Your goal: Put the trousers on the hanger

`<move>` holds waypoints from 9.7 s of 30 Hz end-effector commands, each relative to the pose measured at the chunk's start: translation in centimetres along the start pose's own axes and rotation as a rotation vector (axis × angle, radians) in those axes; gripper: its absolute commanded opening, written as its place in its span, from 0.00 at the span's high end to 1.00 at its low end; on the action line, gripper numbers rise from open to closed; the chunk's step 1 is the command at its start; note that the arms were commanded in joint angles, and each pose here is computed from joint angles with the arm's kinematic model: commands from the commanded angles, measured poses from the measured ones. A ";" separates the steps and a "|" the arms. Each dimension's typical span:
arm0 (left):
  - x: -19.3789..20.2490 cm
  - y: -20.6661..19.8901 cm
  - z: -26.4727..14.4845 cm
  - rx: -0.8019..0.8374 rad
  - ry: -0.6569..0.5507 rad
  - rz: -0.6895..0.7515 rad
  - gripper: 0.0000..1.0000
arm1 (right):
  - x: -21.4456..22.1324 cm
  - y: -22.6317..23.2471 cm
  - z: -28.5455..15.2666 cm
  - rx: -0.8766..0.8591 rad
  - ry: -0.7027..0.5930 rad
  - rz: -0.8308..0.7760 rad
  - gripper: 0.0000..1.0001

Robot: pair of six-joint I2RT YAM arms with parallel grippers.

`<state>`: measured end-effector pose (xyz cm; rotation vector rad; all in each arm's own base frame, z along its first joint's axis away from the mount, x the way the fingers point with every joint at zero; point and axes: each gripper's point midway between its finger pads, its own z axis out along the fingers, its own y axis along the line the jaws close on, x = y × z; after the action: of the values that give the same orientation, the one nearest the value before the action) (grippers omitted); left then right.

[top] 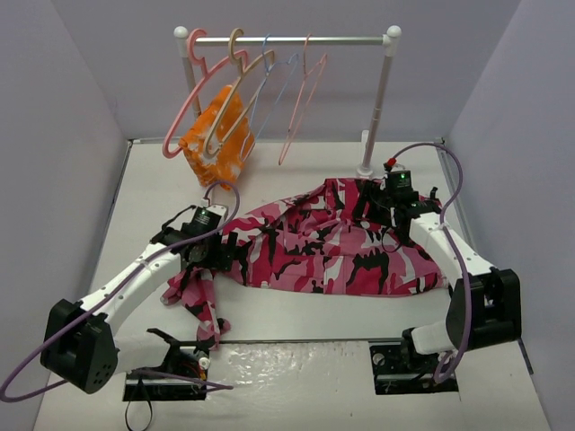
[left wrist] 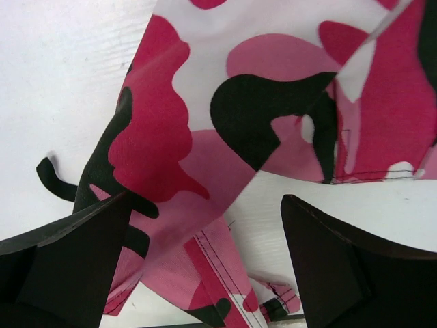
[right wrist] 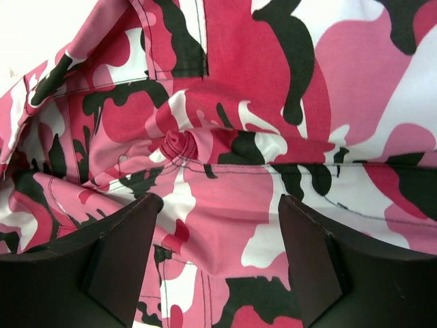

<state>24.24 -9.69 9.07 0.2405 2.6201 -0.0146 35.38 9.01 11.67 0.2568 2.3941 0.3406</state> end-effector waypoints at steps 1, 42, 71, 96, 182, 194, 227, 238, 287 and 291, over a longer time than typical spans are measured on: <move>-1.4 0.8 0.3 -0.080 -0.016 -0.042 0.17 | -1.3 0.6 -1.8 -0.034 -0.086 -0.016 0.21; -24.0 12.3 -2.2 -0.516 -0.505 0.028 0.86 | -1.4 0.6 -3.4 -0.040 -0.120 0.000 0.16; -11.5 20.4 3.5 -0.102 -0.338 -0.655 0.22 | 1.0 1.3 -2.9 -0.124 -0.072 -0.038 0.16; -16.8 16.8 -5.8 -0.240 -0.401 -0.405 1.00 | 0.7 1.8 -2.7 -0.147 -0.081 -0.035 0.16; -9.2 26.5 11.5 -0.316 -0.078 -0.799 0.26 | -7.3 -19.5 8.7 0.513 -0.059 0.371 0.27; -8.8 25.4 14.1 -0.287 0.007 -0.808 0.26 | -10.0 -25.9 13.6 0.577 -0.034 0.322 0.26; 1.0 0.9 -4.6 0.119 -0.073 -0.518 0.15 | -3.5 -5.6 -8.2 0.074 -0.163 0.184 0.06; 10.2 -2.5 -1.9 -0.066 0.158 -0.415 0.14 | -1.3 -2.3 -10.1 -0.039 -0.123 0.120 0.00; -14.0 23.2 1.8 -0.647 0.077 -0.236 0.28 | -1.5 -0.7 -8.6 -0.039 -0.074 -0.029 0.00; -12.4 22.8 0.4 -0.563 0.030 -0.476 0.28 | -1.8 -0.3 -8.7 -0.056 -0.071 -0.031 0.00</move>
<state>38.92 9.87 11.61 -0.2424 2.6983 0.7463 29.64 6.43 16.76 0.2470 2.3691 0.3738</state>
